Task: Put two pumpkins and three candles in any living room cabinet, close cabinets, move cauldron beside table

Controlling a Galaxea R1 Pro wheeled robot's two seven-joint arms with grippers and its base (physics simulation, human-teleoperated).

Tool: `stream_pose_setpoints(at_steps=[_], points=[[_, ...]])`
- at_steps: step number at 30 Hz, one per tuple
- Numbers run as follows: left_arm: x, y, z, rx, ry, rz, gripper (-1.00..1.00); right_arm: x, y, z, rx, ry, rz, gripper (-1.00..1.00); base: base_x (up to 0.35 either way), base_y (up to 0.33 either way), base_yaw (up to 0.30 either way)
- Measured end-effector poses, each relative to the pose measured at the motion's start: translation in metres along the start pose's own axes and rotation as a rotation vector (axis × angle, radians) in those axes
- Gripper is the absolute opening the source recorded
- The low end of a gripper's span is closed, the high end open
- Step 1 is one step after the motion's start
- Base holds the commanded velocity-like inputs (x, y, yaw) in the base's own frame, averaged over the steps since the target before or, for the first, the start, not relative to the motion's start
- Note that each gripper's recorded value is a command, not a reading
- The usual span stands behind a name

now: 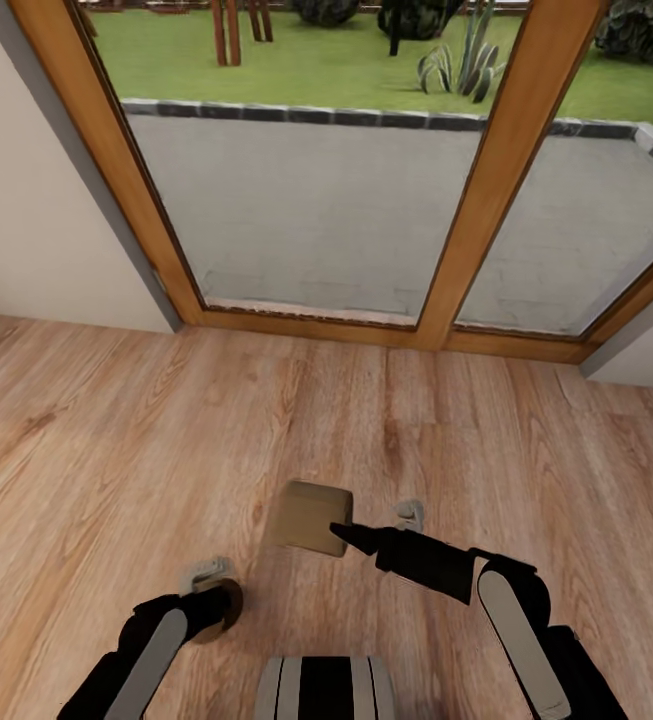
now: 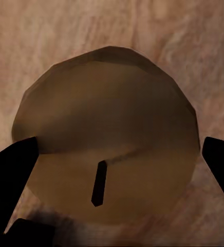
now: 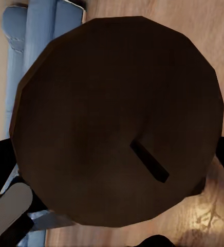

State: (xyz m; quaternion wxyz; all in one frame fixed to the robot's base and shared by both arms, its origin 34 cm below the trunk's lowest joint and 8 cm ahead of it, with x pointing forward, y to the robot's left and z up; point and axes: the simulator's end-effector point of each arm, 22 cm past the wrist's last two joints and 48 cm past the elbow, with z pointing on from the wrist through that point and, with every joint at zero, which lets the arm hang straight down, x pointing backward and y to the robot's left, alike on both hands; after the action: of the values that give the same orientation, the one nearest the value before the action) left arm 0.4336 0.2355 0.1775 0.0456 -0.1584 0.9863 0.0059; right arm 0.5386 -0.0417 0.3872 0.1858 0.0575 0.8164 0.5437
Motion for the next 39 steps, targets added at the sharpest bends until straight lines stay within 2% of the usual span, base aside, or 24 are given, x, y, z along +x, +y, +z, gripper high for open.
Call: stream_pose_setpoints(at_steps=[3, 5, 7, 13, 21, 23, 27, 31, 34, 39], points=[[-0.016, 0.02, -0.016, -0.005, 0.031, -0.031, -1.0, -0.01, -0.002, -0.008, 0.012, -0.027, 0.0, -1.0, 0.0, 0.0, 0.0], [-0.022, 0.025, -0.031, 0.014, 0.067, -0.026, -1.0, -0.012, -0.003, -0.01, 0.016, -0.033, 0.002, -1.0, 0.0, 0.0, 0.0], [-0.026, 0.03, -0.041, 0.014, 0.077, -0.014, -1.0, -0.014, -0.002, -0.011, 0.016, -0.039, -0.001, -1.0, 0.0, 0.0, 0.0], [-0.04, 0.042, -0.053, 0.014, 0.055, -0.059, -1.0, -0.028, 0.001, -0.022, 0.029, -0.077, -0.01, -1.0, 0.0, 0.0, 0.0], [-0.052, 0.042, -0.068, 0.023, 0.017, -0.069, -1.0, -0.035, 0.013, -0.025, 0.032, -0.094, -0.036, -1.0, 0.0, 0.0, 0.0], [-0.054, 0.041, -0.071, 0.027, 0.01, -0.07, -1.0, -0.036, 0.009, -0.025, 0.066, -0.096, -0.043, -1.0, 0.0, 0.0, 0.0], [-0.059, 0.04, -0.077, 0.033, -0.005, -0.071, -1.0, -0.039, -0.007, -0.028, 0.188, -0.101, -0.058, -1.0, 0.0, 0.0, 0.0], [-0.063, 0.039, -0.083, 0.038, -0.02, -0.071, -1.0, -0.029, -0.016, -0.025, 0.313, -0.055, -0.087, -1.0, 0.0, 0.0, 0.0], [-0.066, 0.038, -0.088, 0.043, -0.032, -0.071, -1.0, -0.024, -0.022, -0.024, 0.401, -0.034, -0.087, -1.0, 0.0, 0.0, 0.0], [-0.071, 0.037, -0.096, 0.049, -0.051, -0.071, -1.0, -0.009, -0.02, -0.02, 0.476, 0.02, -0.073, -1.0, 0.0, 0.0, 0.0]])
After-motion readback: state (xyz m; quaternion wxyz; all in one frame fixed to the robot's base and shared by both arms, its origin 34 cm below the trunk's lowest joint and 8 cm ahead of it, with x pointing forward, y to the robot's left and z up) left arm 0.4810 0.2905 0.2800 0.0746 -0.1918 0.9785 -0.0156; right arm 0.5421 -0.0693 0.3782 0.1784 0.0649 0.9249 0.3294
